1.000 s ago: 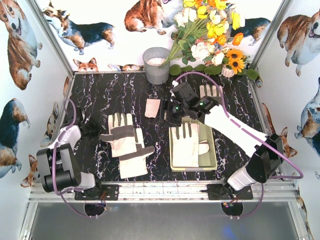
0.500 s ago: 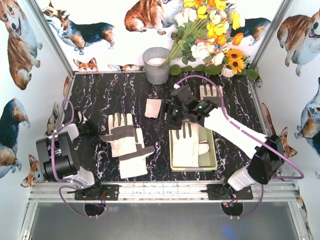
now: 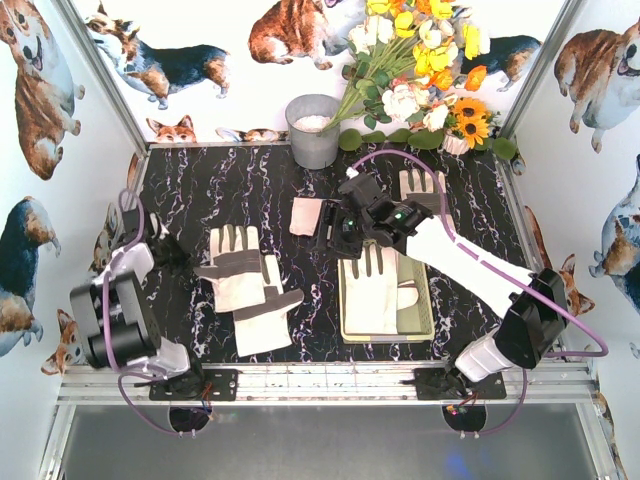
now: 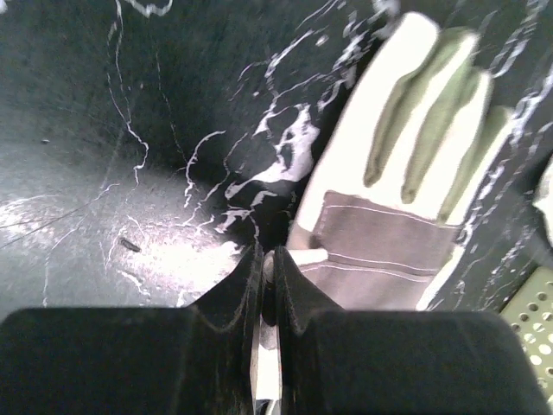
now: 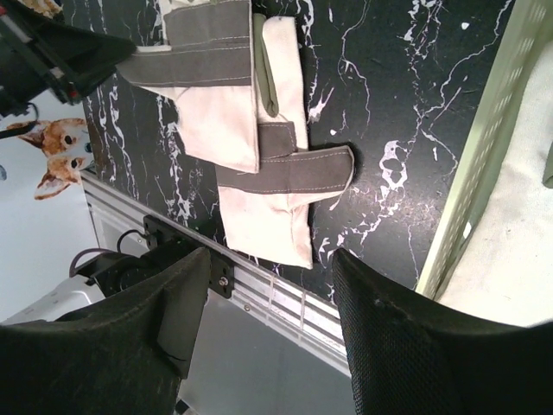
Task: Put the gloves into the storage basket
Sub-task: Pick up the glove.
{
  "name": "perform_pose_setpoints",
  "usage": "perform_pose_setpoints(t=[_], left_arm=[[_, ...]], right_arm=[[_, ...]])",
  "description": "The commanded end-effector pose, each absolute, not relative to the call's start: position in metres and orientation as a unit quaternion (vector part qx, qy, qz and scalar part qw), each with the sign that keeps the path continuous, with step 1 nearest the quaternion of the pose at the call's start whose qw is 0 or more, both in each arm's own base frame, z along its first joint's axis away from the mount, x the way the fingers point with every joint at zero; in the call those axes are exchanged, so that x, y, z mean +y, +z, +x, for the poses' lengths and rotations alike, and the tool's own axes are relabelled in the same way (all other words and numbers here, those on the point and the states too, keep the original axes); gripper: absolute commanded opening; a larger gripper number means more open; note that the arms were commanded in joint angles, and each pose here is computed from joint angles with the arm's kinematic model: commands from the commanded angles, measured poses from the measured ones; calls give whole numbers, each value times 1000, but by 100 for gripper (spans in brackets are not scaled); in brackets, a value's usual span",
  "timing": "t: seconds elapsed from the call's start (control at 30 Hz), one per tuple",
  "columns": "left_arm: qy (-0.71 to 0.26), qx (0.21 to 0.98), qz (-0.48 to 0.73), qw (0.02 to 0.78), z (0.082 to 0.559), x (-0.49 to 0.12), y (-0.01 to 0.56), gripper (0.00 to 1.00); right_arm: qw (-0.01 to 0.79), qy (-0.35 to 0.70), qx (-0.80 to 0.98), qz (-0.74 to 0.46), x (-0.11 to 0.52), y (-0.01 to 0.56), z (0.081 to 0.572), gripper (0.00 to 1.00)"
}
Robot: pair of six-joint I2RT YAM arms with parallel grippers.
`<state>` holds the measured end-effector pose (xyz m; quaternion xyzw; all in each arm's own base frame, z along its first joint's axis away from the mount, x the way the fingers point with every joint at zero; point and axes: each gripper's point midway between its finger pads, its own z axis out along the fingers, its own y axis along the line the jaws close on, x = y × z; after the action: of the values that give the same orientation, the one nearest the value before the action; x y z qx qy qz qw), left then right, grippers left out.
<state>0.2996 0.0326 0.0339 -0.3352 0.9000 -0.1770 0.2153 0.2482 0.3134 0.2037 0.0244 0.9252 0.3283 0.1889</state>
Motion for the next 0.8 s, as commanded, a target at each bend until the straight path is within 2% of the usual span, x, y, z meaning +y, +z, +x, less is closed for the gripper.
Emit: perform_pose_setpoints(t=[0.0, 0.27, 0.37, 0.77], left_arm=[[-148, 887, -332, 284, 313, 51, 81, 0], [-200, 862, -326, 334, 320, 35, 136, 0], [-227, 856, -318, 339, 324, 26, 156, 0], [-291, 845, -309, 325, 336, -15, 181, 0]], right_arm=[[231, 355, 905, 19, 331, 234, 261, 60], [249, 357, 900, -28, 374, 244, 257, 63], [269, 358, 892, -59, 399, 253, 256, 69], [335, 318, 872, -159, 483, 261, 254, 77]])
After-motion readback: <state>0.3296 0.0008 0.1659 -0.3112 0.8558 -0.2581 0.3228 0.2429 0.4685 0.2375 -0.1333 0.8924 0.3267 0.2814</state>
